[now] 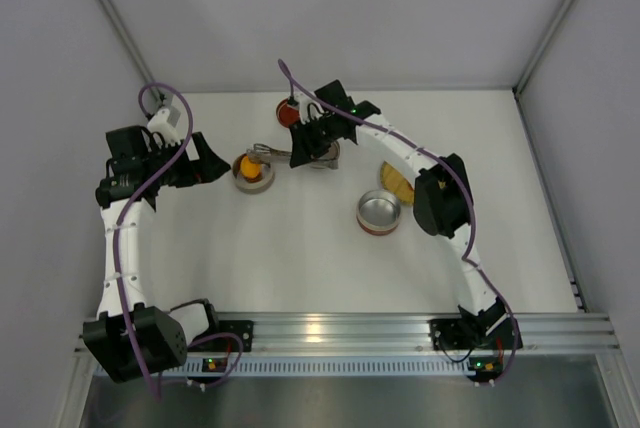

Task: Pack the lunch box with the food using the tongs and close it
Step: Place the fake food in the packing box.

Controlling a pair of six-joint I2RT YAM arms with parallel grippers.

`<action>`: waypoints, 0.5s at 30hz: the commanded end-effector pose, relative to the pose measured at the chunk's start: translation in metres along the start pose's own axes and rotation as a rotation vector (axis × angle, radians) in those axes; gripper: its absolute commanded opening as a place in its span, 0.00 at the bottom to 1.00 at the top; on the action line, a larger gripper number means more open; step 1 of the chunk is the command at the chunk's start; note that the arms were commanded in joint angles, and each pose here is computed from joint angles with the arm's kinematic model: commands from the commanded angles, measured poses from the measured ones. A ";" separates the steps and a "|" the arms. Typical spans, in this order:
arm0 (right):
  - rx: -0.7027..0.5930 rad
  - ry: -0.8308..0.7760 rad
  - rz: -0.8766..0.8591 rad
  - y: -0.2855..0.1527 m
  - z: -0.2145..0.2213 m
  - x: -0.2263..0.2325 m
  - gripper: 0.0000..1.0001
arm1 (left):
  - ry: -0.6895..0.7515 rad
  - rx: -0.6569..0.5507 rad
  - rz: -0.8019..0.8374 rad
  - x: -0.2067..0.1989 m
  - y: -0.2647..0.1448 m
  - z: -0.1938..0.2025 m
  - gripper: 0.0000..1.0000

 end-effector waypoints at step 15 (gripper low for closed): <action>-0.207 -0.130 -0.014 -0.096 -0.051 0.048 0.43 | 0.126 -0.028 0.072 -0.009 -0.005 -0.002 0.98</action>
Point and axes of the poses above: each gripper's point midway between its finger pads, its own y axis out along the fingers, its own x axis along the line the jaws close on, z = x × y, the point moved 3 cm from there along -y, back along the fingers, and after that the axes turned 8 degrees about y, right-handed, at the moved point
